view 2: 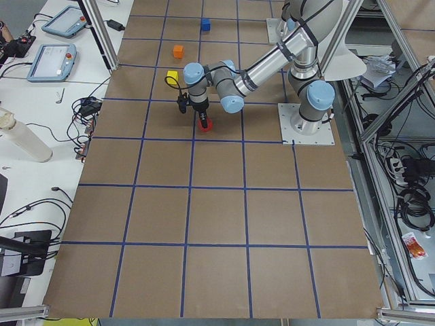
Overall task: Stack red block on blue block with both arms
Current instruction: 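Grasp the red cube with the left gripper and carry it toward the table center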
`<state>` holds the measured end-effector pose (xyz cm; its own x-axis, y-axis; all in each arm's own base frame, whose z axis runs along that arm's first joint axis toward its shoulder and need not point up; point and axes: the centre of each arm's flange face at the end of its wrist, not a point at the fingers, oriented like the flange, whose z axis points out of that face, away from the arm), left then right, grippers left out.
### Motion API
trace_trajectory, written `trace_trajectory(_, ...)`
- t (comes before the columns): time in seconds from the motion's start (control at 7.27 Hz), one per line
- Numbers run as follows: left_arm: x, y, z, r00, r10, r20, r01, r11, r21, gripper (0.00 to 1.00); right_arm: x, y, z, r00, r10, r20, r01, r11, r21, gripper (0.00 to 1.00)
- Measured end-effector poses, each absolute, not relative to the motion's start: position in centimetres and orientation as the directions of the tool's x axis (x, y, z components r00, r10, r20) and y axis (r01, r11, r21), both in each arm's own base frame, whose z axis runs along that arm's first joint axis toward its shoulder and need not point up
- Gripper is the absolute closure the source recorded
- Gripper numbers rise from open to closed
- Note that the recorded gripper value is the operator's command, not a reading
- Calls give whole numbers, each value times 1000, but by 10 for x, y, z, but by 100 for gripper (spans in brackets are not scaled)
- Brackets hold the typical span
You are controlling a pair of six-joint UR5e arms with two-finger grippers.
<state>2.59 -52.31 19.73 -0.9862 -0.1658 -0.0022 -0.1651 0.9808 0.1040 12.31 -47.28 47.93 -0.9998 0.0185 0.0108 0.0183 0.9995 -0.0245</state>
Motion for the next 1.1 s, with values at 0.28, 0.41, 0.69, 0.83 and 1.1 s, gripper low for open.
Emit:
trace_trajectory(0.28, 20, -529, 210, -989, -151, -6, -151, 983, 101, 100, 123, -473, 479, -1000, 19, 11, 19, 1000, -24, 0)
trace_trajectory(0.41, 0, -538, 228, -993, -117, -6, -117, 987, 114, 100, 123, -473, 479, -1000, 20, 11, 19, 1000, -24, 0)
trace_trajectory(0.69, -81, -561, 271, -999, -41, -13, -43, 992, 118, 100, 123, -473, 479, -1000, 20, 11, 20, 1000, -23, 0)
trace_trajectory(0.83, -127, -566, 284, -1000, 11, 1, 12, 994, 105, 100, 122, -473, 479, -1000, 20, 11, 20, 1000, -23, 0)
trace_trajectory(1.1, -228, -548, 289, -990, 136, 34, 138, 986, 89, 100, 122, -473, 479, -1000, 20, 11, 20, 1000, -23, 0)
